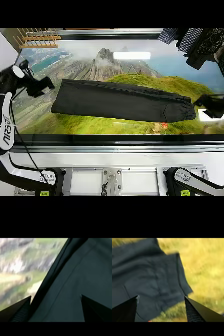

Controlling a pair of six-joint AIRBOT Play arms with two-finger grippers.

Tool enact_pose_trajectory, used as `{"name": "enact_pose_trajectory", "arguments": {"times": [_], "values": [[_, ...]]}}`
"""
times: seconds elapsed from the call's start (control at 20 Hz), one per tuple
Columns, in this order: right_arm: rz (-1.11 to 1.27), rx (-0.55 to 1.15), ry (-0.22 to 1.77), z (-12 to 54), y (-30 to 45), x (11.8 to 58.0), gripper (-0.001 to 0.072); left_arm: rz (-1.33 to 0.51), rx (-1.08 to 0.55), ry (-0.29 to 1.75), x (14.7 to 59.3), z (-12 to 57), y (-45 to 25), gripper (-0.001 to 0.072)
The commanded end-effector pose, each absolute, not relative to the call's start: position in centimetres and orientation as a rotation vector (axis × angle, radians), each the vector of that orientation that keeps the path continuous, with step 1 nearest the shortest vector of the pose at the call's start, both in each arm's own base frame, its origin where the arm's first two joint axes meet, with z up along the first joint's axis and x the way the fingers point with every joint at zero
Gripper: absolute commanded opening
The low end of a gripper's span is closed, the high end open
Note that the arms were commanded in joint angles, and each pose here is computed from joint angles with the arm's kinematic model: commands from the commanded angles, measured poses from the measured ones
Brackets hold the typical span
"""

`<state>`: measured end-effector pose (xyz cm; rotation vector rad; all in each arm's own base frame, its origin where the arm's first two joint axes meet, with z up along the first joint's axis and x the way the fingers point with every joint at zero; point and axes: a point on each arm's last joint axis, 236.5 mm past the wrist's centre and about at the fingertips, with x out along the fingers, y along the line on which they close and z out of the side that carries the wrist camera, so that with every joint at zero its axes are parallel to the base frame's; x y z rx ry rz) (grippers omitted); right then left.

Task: Fold the clothes and pants, and hang the long-sleeved shirts on hangers.

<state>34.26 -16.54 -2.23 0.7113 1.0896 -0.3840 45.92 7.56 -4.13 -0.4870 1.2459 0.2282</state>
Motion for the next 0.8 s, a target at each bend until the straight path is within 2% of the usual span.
{"name": "enact_pose_trajectory", "arguments": {"times": [0.0,0.25,0.55,0.6,0.65,0.7,0.75], "values": [[-0.402,0.938,1.162,-6.3,-14.1,29.6,0.0622,0.238,-0.610,1.289,40.3,-7.8,5.3,0.0666],[-0.376,1.025,1.075,-9.3,-11.5,31.7,0.0622,0.194,-0.858,1.198,40.8,-10.5,1.0,0.0666],[-0.308,0.959,1.083,-11.2,-8.2,34.7,0.0604,0.122,-0.859,1.241,42.8,-11.9,-1.7,0.0662],[-0.304,0.946,1.076,-11.1,-8.0,35.0,0.0528,0.109,-0.857,1.253,42.9,-11.6,-1.9,0.0464],[-0.299,0.934,1.070,-11.0,-7.9,35.3,0.0353,0.100,-0.856,1.258,43.1,-11.3,-1.9,0.0258],[-0.295,0.928,1.068,-10.9,-7.9,35.4,0.0210,0.099,-0.860,1.255,43.2,-11.1,-1.6,0.0110],[-0.295,0.925,1.067,-10.8,-8.0,35.4,0.0107,0.093,-0.860,1.257,43.3,-10.8,-1.4,0.0004]]}}
